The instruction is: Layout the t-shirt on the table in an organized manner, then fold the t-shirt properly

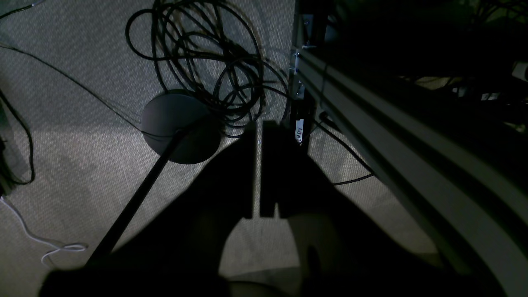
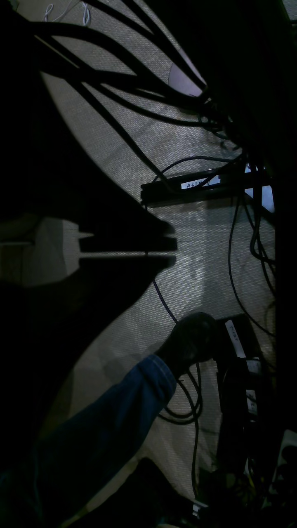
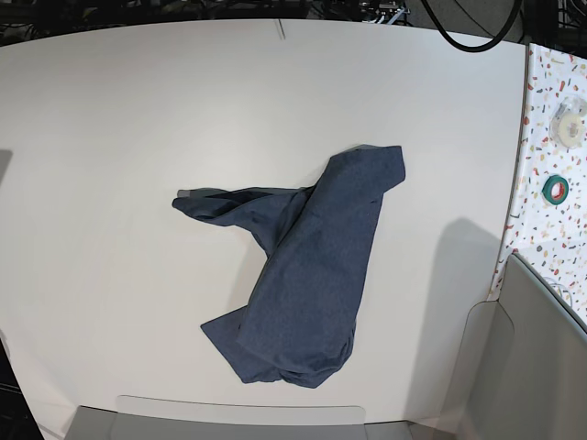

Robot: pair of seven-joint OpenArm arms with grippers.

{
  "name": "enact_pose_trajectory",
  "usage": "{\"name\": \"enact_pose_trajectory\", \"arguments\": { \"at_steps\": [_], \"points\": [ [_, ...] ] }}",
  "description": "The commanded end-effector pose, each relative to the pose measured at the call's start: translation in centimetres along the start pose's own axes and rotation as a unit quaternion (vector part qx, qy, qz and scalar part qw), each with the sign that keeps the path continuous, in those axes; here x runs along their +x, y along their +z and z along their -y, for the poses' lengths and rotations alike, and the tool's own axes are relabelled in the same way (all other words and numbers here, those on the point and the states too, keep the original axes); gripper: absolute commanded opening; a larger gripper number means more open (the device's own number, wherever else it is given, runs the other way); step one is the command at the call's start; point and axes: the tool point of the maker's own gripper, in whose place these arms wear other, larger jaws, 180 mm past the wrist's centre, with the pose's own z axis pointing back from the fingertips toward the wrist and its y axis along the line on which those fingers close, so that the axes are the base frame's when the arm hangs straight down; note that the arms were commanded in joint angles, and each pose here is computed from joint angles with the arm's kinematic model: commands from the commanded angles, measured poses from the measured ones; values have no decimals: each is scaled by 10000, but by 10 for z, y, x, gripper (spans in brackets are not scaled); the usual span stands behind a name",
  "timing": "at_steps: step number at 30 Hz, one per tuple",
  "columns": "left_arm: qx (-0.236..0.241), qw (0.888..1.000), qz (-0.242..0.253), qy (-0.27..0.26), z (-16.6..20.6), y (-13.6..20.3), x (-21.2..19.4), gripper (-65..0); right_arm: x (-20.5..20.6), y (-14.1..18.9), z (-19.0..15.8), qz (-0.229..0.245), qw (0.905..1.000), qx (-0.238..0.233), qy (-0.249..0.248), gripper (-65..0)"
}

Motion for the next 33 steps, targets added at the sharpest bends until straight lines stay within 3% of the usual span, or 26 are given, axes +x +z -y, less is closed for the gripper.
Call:
{"name": "enact_pose_trajectory", "arguments": {
  "at_steps": [1,14,18,23,26,33],
  "points": [
    [-19,10000,62,46,2,0,2,-649,-2,0,0,7,10000,-29,-2,-650],
    [-12,10000,86,44,1,0,4,-649,8,1,1,177,9998,-34,18,-650],
    [-8,9991,431,45,0,1,14,-649,5,2,-3,202,9985,-10,511,-650],
    [3,9986,523,49,-1,3,4,-649,-1,3,-6,198,9947,13,1010,-650],
    [15,9992,394,54,-2,6,-14,-649,-12,4,-5,151,9948,14,1009,-650],
    [105,9984,550,8,-13,19,-35,-650,-33,26,1,570,9935,-98,981,-650]
  ]
}}
